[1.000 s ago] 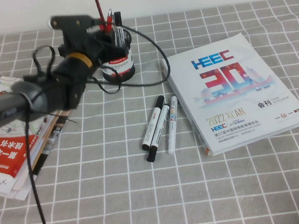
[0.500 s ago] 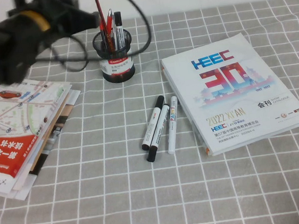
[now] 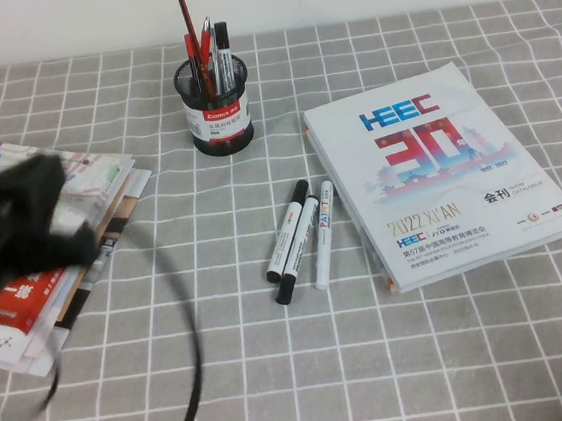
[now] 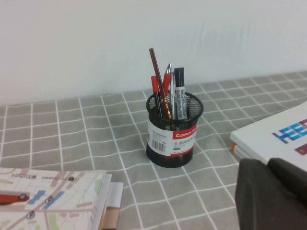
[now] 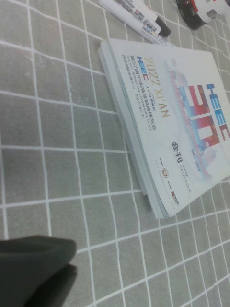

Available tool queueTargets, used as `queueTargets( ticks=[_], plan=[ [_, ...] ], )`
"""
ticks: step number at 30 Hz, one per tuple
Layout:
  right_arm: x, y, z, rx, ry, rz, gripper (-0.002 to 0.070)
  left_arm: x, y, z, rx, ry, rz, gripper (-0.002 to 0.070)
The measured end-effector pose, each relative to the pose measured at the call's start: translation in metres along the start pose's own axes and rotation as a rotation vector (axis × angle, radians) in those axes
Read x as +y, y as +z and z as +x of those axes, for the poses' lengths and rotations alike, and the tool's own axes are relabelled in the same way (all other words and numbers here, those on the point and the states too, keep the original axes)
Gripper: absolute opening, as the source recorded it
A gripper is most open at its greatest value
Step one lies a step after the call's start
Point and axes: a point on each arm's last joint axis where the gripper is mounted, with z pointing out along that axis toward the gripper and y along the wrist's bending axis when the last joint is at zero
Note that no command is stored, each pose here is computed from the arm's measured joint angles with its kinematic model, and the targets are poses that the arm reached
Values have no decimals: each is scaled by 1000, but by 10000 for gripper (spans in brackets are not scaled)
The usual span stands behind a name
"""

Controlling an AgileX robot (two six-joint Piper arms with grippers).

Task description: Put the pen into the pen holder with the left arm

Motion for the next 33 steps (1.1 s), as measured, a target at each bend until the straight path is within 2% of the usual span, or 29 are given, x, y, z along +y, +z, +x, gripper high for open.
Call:
queueTargets(
  ticks=[9, 14, 21, 28, 33],
  plan=[
    [0, 0, 0, 0, 0, 0, -15, 1, -62, 41, -11, -121, -19, 0],
    [0, 0, 0, 0, 0, 0, -15, 1, -66, 62, 66, -134, -34, 0],
    [0, 0, 0, 0, 0, 0, -15, 2, -67, 68, 124, -149, -51, 0],
    [0, 0, 0, 0, 0, 0, -15, 3, -81, 74, 51, -116, -52, -1],
    [0, 0, 0, 0, 0, 0, -15, 9, -105, 98, -63, -113, -135, -1]
  ],
)
